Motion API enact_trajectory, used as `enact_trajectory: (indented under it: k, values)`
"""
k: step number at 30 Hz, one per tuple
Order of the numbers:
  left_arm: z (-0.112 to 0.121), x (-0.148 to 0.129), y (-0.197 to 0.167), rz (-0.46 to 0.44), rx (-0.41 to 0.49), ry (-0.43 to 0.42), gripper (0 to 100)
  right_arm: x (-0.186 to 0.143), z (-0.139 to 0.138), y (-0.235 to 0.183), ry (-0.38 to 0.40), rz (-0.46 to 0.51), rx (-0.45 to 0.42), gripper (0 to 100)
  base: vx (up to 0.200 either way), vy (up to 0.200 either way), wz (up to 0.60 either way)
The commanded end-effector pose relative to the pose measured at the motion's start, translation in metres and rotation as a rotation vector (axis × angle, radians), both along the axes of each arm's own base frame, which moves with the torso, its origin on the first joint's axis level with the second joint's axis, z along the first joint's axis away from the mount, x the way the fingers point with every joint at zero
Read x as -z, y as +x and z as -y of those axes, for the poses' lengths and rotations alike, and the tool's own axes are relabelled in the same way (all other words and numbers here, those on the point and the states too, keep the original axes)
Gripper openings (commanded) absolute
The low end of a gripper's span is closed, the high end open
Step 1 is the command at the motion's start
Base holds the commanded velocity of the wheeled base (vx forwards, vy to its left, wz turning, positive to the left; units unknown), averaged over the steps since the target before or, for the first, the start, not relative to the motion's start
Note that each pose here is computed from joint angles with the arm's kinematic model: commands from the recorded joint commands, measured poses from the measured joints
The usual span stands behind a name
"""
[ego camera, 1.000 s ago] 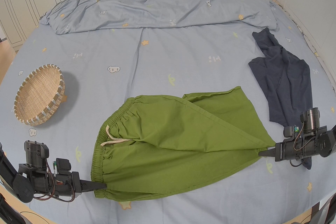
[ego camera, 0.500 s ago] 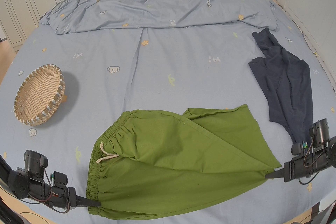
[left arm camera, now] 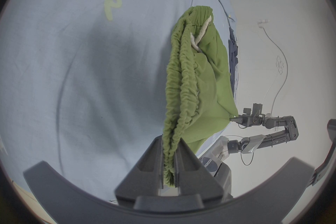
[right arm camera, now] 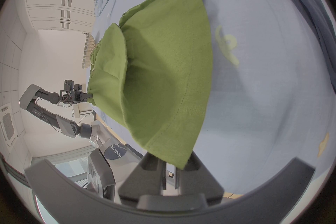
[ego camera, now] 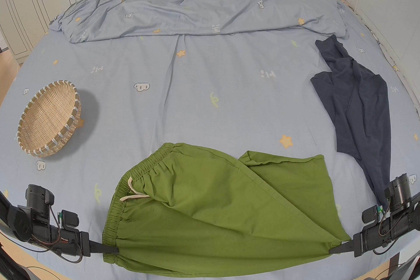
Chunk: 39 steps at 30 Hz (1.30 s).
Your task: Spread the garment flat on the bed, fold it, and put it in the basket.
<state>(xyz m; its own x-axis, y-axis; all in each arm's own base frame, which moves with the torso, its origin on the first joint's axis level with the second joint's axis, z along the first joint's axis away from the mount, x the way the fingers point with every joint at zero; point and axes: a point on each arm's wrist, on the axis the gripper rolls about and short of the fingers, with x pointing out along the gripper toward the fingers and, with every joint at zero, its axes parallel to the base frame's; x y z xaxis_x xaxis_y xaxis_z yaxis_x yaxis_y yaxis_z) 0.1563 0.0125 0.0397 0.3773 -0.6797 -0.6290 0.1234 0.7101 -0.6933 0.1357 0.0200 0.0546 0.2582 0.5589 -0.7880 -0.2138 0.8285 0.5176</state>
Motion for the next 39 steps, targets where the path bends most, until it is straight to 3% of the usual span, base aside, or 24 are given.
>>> enact_trajectory:
  k: [1, 5, 20, 21, 23, 24, 36, 39]
  values:
    - [-0.002, 0.008, 0.0, -0.04, -0.01, 0.017, 0, 0.004, -0.001, -0.002, -0.014, -0.031, -0.003, 0, 0.0, 0.0, 0.0]
    - [-0.006, 0.012, 0.0, -0.063, -0.032, 0.044, 0, 0.011, 0.001, -0.001, -0.101, -0.065, 0.018, 0, 0.0, 0.0, 0.0]
    - [-0.003, 0.016, -0.009, -0.076, 0.056, 0.066, 0, 0.013, 0.001, 0.0, -0.106, -0.068, 0.01, 0, 0.0, 0.0, 0.0]
    - [-0.003, 0.015, -0.009, -0.076, 0.057, 0.066, 0, 0.012, 0.001, 0.001, -0.106, -0.066, 0.01, 100, 0.0, 0.0, 0.0]
    - [-0.002, 0.016, -0.009, -0.077, 0.06, 0.066, 0, 0.012, 0.0, 0.001, -0.106, -0.065, 0.006, 100, 0.0, 0.0, 0.0]
    - [-0.002, 0.016, -0.009, -0.077, 0.06, 0.066, 100, 0.012, 0.0, 0.002, -0.106, -0.064, 0.006, 100, 0.0, 0.0, 0.0]
    - [-0.005, 0.013, -0.008, -0.058, 0.043, 0.069, 100, 0.01, -0.006, -0.002, -0.101, -0.049, -0.038, 100, 0.0, 0.0, 0.0]
    - [-0.011, -0.015, -0.007, 0.048, -0.033, 0.063, 100, -0.009, -0.001, -0.01, -0.084, 0.086, 0.0, 100, 0.0, 0.0, 0.0]
